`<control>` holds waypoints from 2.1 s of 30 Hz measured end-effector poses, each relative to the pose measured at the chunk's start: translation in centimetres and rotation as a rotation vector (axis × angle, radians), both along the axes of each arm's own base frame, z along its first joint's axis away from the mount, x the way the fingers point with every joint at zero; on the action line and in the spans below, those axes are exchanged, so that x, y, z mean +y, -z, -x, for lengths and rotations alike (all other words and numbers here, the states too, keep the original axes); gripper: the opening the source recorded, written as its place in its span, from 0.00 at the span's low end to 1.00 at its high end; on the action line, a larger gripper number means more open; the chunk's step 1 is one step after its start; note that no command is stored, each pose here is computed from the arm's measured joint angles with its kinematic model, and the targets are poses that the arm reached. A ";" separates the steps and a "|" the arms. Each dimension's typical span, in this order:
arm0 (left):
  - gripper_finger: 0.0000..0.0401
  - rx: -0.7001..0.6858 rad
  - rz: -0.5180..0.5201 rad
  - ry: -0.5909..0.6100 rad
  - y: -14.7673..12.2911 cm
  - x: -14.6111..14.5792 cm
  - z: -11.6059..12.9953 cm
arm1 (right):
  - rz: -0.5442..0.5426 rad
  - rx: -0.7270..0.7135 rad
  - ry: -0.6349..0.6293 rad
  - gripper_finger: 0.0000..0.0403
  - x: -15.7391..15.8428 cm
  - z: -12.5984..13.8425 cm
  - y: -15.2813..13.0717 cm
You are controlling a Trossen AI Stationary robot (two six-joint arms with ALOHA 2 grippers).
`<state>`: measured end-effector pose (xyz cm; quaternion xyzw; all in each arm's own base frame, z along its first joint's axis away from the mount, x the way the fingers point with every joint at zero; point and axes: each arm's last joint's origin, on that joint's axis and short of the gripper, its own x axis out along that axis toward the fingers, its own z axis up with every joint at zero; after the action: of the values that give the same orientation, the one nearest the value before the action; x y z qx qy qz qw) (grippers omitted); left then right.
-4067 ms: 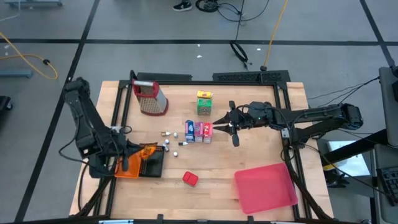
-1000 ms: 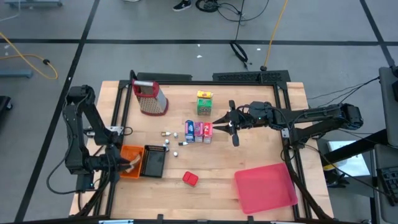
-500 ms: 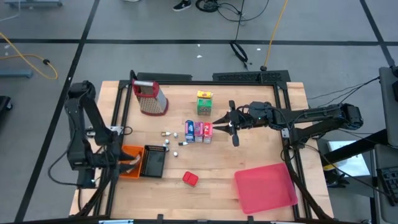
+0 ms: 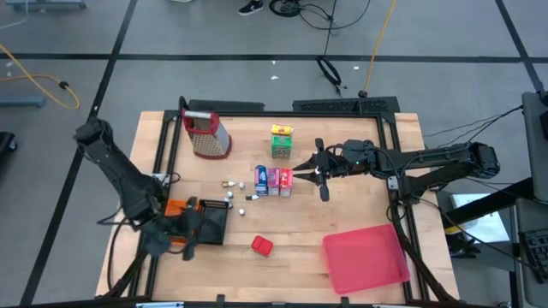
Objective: Pick & Place Kitchen Items
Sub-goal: Put the red spice can into the orange bin
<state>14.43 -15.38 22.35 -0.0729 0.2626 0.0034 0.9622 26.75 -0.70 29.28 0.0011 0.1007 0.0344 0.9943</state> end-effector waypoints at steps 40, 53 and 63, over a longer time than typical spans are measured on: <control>0.66 0.020 -0.087 0.213 5.5 0.8 -9.9 | 0.010 -0.001 -0.003 0.19 0.0 0.0 0.0; 0.68 0.018 -0.033 0.242 7.0 1.0 -11.2 | 0.010 -0.001 -0.003 0.19 0.0 0.0 0.0; 0.68 0.014 0.018 0.255 8.7 1.1 -12.4 | 0.008 -0.001 -0.002 0.19 0.0 0.0 0.0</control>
<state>26.84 -14.31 13.66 -0.0474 0.2763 -0.1208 0.9523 26.75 -0.70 29.28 -0.0028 0.1005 0.0350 0.9943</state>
